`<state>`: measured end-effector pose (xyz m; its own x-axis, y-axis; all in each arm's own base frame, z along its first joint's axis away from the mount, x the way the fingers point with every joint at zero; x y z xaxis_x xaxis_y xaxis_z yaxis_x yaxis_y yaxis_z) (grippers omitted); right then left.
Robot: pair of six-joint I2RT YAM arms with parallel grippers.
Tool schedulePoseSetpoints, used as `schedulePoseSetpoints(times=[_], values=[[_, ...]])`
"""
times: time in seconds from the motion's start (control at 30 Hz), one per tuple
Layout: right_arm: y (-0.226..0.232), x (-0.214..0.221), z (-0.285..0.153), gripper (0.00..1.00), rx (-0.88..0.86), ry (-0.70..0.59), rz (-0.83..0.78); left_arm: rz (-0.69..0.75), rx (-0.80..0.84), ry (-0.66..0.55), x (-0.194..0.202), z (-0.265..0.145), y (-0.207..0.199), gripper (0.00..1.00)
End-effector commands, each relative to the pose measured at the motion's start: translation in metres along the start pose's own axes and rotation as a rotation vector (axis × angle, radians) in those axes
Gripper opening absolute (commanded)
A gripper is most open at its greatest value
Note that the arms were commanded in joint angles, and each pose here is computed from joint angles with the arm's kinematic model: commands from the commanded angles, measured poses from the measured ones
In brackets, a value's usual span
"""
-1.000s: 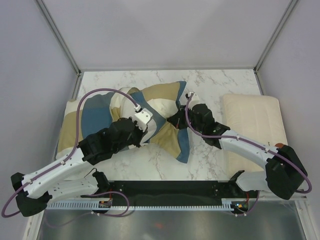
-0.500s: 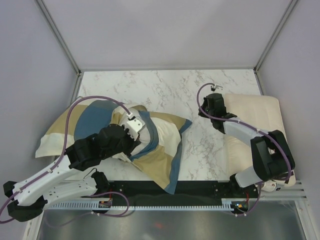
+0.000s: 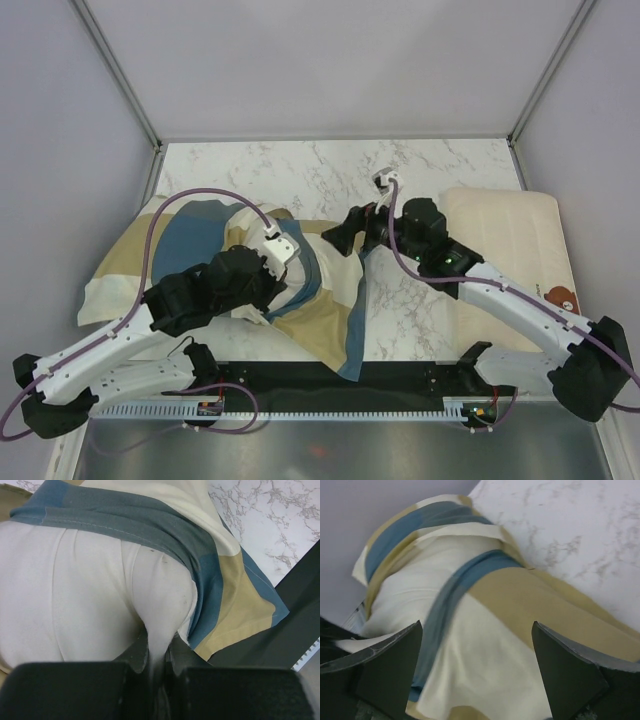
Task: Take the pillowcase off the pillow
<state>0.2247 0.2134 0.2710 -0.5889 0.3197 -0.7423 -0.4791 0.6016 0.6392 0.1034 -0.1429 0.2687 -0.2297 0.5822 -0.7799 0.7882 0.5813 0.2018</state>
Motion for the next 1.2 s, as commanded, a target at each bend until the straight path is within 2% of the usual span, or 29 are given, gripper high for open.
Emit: schedulePoseSetpoints(times=[0.0, 0.17, 0.4, 0.47, 0.5, 0.53, 0.6, 0.63, 0.67, 0.7, 0.73, 1.0, 1.17], values=[[0.038, 0.019, 0.011, 0.98, -0.100, 0.094, -0.037, -0.046, 0.009, -0.033, -0.006, 0.006, -0.003, 0.02], [0.046, 0.041, 0.046, 0.98, 0.005, 0.136, -0.082, -0.051, 0.004, -0.037, -0.004, 0.007, -0.003, 0.02], [0.046, 0.069, 0.067, 0.98, 0.184, 0.191, -0.198, -0.058, -0.010, -0.065, -0.001, 0.000, -0.002, 0.02], [0.035, 0.074, 0.068, 0.92, 0.297, 0.174, -0.217, -0.061, -0.010, -0.072, -0.001, -0.002, -0.001, 0.02], [0.032, 0.074, 0.067, 0.83, 0.327, 0.177, -0.219, -0.061, -0.012, -0.073, -0.001, -0.003, -0.001, 0.02], [0.028, 0.074, 0.067, 0.61, 0.370, 0.157, -0.227, -0.062, -0.014, -0.075, -0.001, -0.004, -0.001, 0.02], [0.022, 0.077, 0.065, 0.40, 0.426, 0.174, -0.240, -0.068, -0.032, -0.080, -0.001, -0.006, 0.001, 0.02], [0.018, 0.079, 0.065, 0.25, 0.463, 0.174, -0.251, -0.068, -0.041, -0.078, -0.001, -0.006, 0.002, 0.02], [0.016, 0.081, 0.064, 0.19, 0.483, 0.179, -0.260, -0.076, -0.066, -0.079, -0.002, -0.007, 0.004, 0.02], [0.012, 0.081, 0.062, 0.06, 0.516, 0.186, -0.270, -0.081, -0.079, -0.078, -0.002, -0.008, 0.005, 0.02], [0.007, 0.082, 0.060, 0.00, 0.555, 0.179, -0.281, -0.089, -0.092, -0.080, -0.003, -0.010, 0.007, 0.02], [-0.026, 0.087, 0.040, 0.00, 0.831, 0.168, -0.394, -0.208, -0.384, -0.172, -0.009, -0.038, 0.034, 0.02], [-0.052, 0.095, 0.031, 0.00, 0.915, 0.192, -0.366, -0.270, -0.534, -0.247, -0.012, -0.066, 0.051, 0.02]])
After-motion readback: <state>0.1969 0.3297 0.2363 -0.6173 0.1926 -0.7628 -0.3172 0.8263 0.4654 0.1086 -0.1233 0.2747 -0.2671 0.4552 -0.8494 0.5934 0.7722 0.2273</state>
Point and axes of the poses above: each gripper's point midway between its finger pads, its own z axis out along the fingers, its own y axis along the line the jaws close on, x = y × z, the point moved 9 cm from there along -z, back along the fingers, and after that the axes turned 13 degrees about z, right-handed, at the moved point
